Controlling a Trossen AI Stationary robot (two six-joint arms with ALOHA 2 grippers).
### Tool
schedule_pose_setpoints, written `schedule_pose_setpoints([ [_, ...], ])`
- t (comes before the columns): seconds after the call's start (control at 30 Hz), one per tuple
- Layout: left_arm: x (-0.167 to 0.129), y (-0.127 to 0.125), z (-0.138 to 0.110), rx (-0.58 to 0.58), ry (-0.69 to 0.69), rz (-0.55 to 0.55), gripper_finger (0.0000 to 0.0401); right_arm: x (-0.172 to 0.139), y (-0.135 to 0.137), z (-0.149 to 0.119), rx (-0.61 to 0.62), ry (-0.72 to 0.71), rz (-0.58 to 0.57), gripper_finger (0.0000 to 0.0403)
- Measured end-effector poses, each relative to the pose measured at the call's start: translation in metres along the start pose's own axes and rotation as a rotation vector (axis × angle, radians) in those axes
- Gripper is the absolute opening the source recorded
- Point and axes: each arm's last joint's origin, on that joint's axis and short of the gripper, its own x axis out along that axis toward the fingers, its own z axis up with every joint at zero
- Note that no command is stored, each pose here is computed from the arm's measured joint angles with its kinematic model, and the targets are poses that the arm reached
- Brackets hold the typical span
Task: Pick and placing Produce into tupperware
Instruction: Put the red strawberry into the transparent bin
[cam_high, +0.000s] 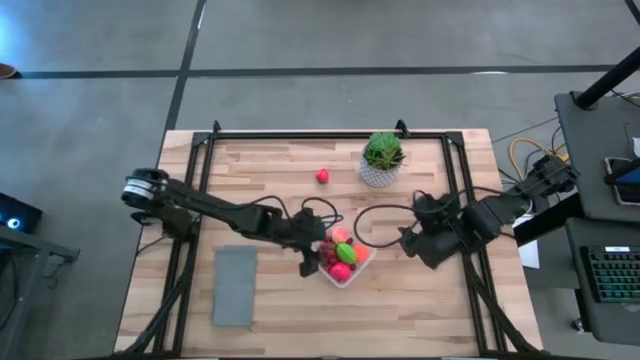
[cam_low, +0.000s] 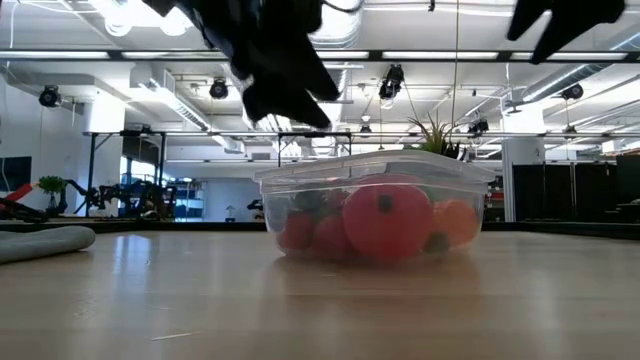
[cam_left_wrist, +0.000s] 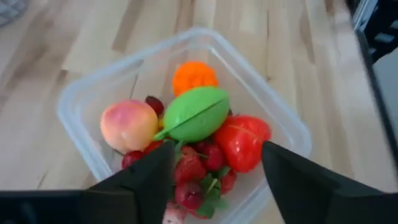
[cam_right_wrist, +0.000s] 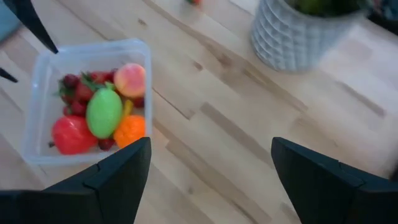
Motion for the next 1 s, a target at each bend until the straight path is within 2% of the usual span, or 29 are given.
schedule_pose_setpoints([
  [0.07,-0.018,-0.003,0.002,-0.038,0.009,0.007,0.0241,0.006,0.003,0.01,-0.014,-0.013,0.025,0.0325],
  [0.13,-0.04,-0.005,0.001,-0.128,0.052,0.054,0.0253,0.015,0.004,0.026,-0.002,-0.023,0.049,0.0325],
  [0.23,-0.077,-0.004,-0.014,-0.217,0.111,0.215,0.0255,0.032,-0.001,0.055,0.045,-0.012,0.083,0.0325],
  [0.33,-0.119,-0.009,-0.023,-0.271,0.003,0.304,0.0249,0.052,-0.01,0.085,0.104,-0.007,0.146,0.0325],
  [0.5,-0.17,-0.009,-0.036,-0.346,-0.183,0.288,0.0234,0.099,-0.019,0.129,0.174,0.02,0.259,0.0324],
  [0.63,-0.188,-0.001,-0.043,-0.37,-0.234,0.256,0.0228,0.155,-0.015,0.145,0.188,0.124,0.294,0.0324],
  [0.73,-0.194,0.004,-0.049,-0.347,-0.246,0.257,0.0228,0.19,-0.008,0.155,0.185,0.189,0.271,0.0325],
  [1.0,-0.209,0.019,-0.062,-0.322,-0.308,0.321,0.0228,0.243,0.0,0.2,0.232,0.192,0.221,0.0315],
])
